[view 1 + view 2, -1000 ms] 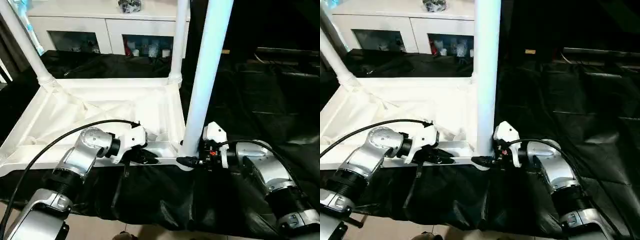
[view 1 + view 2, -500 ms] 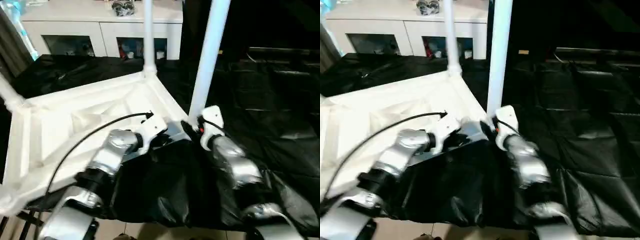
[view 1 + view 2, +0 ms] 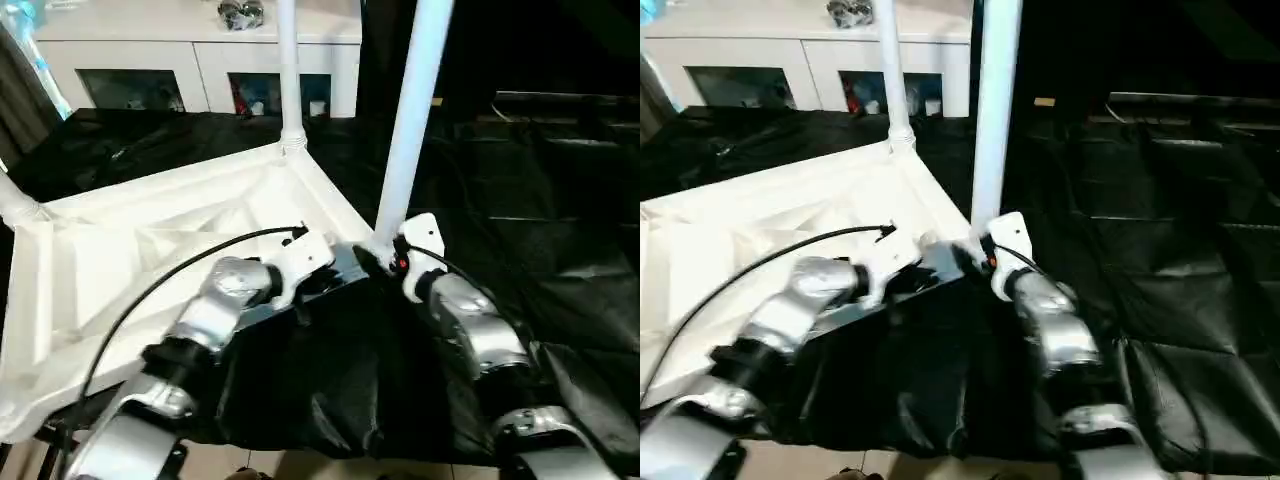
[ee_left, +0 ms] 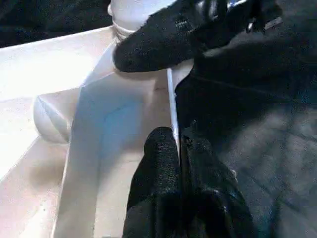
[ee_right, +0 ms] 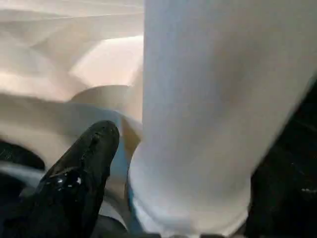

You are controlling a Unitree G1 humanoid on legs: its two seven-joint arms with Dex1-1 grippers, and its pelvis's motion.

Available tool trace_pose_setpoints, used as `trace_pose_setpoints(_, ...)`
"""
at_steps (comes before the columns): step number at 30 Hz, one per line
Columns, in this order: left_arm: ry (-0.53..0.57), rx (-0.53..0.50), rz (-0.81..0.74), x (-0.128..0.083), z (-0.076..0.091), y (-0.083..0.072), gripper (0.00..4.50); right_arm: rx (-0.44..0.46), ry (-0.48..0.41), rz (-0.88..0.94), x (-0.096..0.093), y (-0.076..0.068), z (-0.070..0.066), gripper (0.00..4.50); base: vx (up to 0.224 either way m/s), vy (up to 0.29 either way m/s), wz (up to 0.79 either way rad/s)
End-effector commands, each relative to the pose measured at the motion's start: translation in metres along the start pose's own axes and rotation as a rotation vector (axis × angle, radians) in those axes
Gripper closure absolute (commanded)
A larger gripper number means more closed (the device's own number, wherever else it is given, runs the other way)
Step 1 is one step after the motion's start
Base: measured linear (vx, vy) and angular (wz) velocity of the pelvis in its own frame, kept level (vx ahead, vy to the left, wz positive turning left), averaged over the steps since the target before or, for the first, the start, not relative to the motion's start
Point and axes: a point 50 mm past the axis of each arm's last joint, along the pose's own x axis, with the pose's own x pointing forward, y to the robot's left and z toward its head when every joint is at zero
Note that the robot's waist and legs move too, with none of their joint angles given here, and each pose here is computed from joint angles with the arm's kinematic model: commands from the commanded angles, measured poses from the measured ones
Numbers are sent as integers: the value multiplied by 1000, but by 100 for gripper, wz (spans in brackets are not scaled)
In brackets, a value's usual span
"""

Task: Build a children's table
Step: Rotate leg to tighten

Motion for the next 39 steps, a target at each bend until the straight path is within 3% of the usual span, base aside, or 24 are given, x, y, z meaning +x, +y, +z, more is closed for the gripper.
trace_pose_setpoints(1,-37,80,-77,0,12,-4,450,-49,-25,177,2,17,7,66,0,0,0)
trace_pose_setpoints(11,0,92,-189,-25,-3,1,450,-95,43,574,-27,25,1,66,0,0,0)
trace_pose_setpoints(12,2,91,-192,-26,-4,1,450,-96,50,591,-28,25,1,92,0,0,0)
trace_pose_setpoints(15,7,89,-217,-31,-6,1,450,-102,56,629,-30,25,2,101,0,0,0)
trace_pose_setpoints(22,13,90,-238,-34,-9,0,450,-110,73,674,-31,25,3,168,0,0,0)
trace_pose_setpoints(28,1,72,-222,-33,-9,-1,450,-62,75,707,-33,33,-2,185,0,0,0)
trace_pose_setpoints(35,7,22,-55,-12,-5,2,450,6,71,419,-15,30,-9,186,0,0,0)
trace_pose_setpoints(39,-45,-26,17,19,12,-8,450,59,65,102,12,30,-10,187,0,0,0)
